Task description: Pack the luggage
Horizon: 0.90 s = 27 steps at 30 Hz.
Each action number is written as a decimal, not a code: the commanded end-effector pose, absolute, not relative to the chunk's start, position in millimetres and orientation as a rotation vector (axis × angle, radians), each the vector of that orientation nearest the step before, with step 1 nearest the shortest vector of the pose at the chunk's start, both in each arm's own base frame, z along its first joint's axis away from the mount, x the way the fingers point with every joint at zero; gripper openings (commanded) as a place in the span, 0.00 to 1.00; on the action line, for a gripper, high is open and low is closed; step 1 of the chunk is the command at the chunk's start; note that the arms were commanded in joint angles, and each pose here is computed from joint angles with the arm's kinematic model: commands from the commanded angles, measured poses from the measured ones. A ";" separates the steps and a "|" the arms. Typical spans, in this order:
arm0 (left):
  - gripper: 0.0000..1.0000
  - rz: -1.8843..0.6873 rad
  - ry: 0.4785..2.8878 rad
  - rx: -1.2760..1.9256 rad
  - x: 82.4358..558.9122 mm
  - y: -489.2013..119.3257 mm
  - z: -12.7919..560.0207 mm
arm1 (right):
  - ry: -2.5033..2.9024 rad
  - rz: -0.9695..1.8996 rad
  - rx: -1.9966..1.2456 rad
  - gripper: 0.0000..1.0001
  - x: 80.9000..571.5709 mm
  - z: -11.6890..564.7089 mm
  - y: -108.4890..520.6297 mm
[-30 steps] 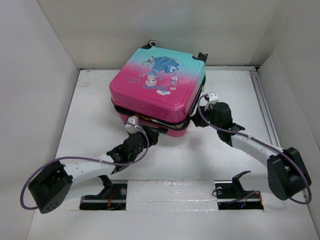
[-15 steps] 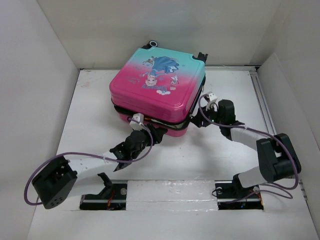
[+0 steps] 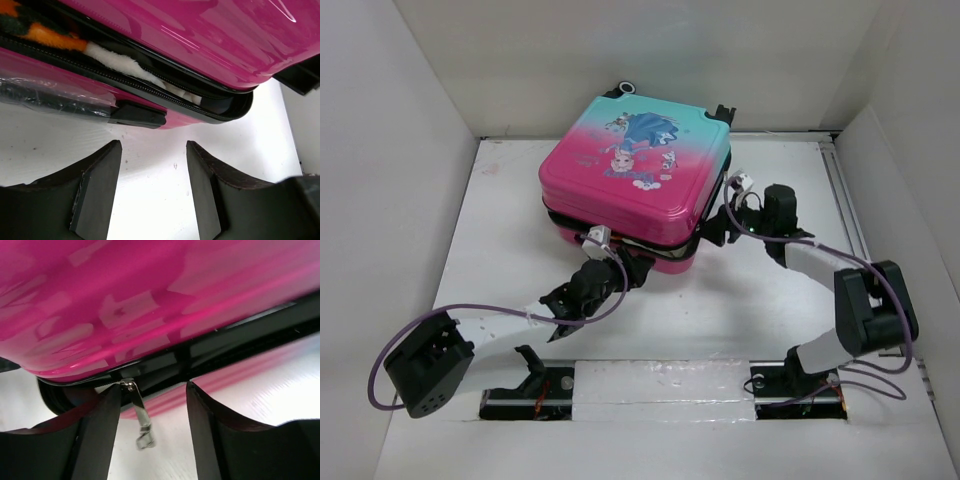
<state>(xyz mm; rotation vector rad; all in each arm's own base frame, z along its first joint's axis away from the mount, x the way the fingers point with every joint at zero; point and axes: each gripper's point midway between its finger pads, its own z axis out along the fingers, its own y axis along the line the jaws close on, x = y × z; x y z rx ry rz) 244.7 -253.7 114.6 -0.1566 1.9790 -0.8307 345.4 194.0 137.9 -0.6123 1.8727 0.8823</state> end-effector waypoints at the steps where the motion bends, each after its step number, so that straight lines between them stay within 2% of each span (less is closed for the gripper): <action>1: 0.50 -0.908 1.913 -0.122 247.7 -268.7 142.1 | 1.760 1.115 -0.807 0.58 335.8 151.0 215.9; 5: 0.48 -0.925 1.915 -0.101 242.8 -276.0 141.2 | 1.730 1.172 -0.778 0.61 325.7 146.4 212.9; 10: 0.47 -0.931 1.923 -0.069 242.1 -288.8 141.7 | 1.719 1.264 -0.738 0.61 322.7 139.7 210.9; 15: 0.47 -0.919 1.921 -0.052 246.2 -293.4 142.2 | 1.774 1.235 -0.666 0.61 321.9 124.5 206.6; 19: 0.47 -0.905 1.917 -0.050 250.9 -296.6 144.0 | 1.787 1.214 -0.642 0.44 322.8 123.5 207.7; 23: 0.46 -0.900 1.911 -0.057 258.3 -303.7 146.2 | 1.819 1.197 -0.601 0.18 320.5 119.6 207.1; 27: 0.45 -0.858 1.917 -0.063 267.7 -307.8 140.5 | 1.867 1.148 -0.528 0.02 313.6 117.9 202.3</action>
